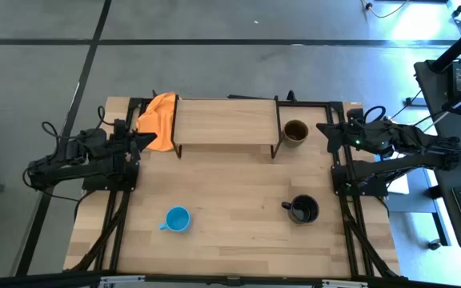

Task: Stack small to large cups/mugs on shelf
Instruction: Put the brown mug on the shelf

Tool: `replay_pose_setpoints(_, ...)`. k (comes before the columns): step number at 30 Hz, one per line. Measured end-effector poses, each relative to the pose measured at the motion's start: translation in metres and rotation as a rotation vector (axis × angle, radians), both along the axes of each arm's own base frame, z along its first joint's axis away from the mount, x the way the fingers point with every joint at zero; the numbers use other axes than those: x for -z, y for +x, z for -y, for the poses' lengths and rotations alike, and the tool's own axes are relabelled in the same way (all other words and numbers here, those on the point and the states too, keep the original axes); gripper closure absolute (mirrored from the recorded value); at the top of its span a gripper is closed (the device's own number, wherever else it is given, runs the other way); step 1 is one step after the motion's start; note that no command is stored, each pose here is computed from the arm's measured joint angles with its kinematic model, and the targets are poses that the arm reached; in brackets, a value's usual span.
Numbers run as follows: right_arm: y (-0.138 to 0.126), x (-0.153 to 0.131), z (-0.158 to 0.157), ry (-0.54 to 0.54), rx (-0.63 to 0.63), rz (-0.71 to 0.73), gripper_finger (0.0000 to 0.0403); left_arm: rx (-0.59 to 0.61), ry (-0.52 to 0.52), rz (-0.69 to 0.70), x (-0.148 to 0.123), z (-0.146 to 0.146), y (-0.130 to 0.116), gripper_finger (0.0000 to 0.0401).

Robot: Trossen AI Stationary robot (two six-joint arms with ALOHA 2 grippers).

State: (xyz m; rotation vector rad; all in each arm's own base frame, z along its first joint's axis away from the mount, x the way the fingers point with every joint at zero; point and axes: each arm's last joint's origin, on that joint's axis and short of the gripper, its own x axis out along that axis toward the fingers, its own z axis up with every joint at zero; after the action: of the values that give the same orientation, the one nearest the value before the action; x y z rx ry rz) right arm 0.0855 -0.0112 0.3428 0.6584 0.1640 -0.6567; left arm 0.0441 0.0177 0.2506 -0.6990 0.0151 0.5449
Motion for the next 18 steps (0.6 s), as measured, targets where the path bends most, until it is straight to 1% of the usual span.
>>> replay_pose_setpoints(3,0.003,-0.003,0.0,-0.027,-0.018,0.013,0.0379,-0.01,-0.045,0.018,0.0,0.0,0.001,0.0332)
replay_pose_setpoints(5,0.006,-0.003,-0.001,-0.048,-0.03,-0.004,0.0379,-0.012,-0.055,0.001,0.001,-0.001,0.004,0.0336)
replay_pose_setpoints(9,0.018,-0.007,0.001,-0.092,-0.036,-0.079,0.0379,-0.01,-0.073,-0.079,0.003,-0.003,0.014,0.0345)
replay_pose_setpoints(11,0.023,-0.01,0.003,-0.091,-0.009,-0.151,0.0379,-0.004,-0.081,-0.122,0.0,-0.004,0.02,0.0349)
replay_pose_setpoints(13,0.023,-0.012,0.008,-0.056,0.066,-0.253,0.0379,-0.006,-0.095,-0.196,0.0,-0.005,0.024,0.0353)
replay_pose_setpoints(16,0.018,-0.016,0.017,0.035,0.184,-0.389,0.0372,-0.008,-0.116,-0.29,-0.002,-0.005,0.027,0.0357)
replay_pose_setpoints(18,0.016,-0.018,0.022,0.093,0.219,-0.442,0.0362,-0.011,-0.13,-0.336,-0.001,-0.006,0.028,0.0357)
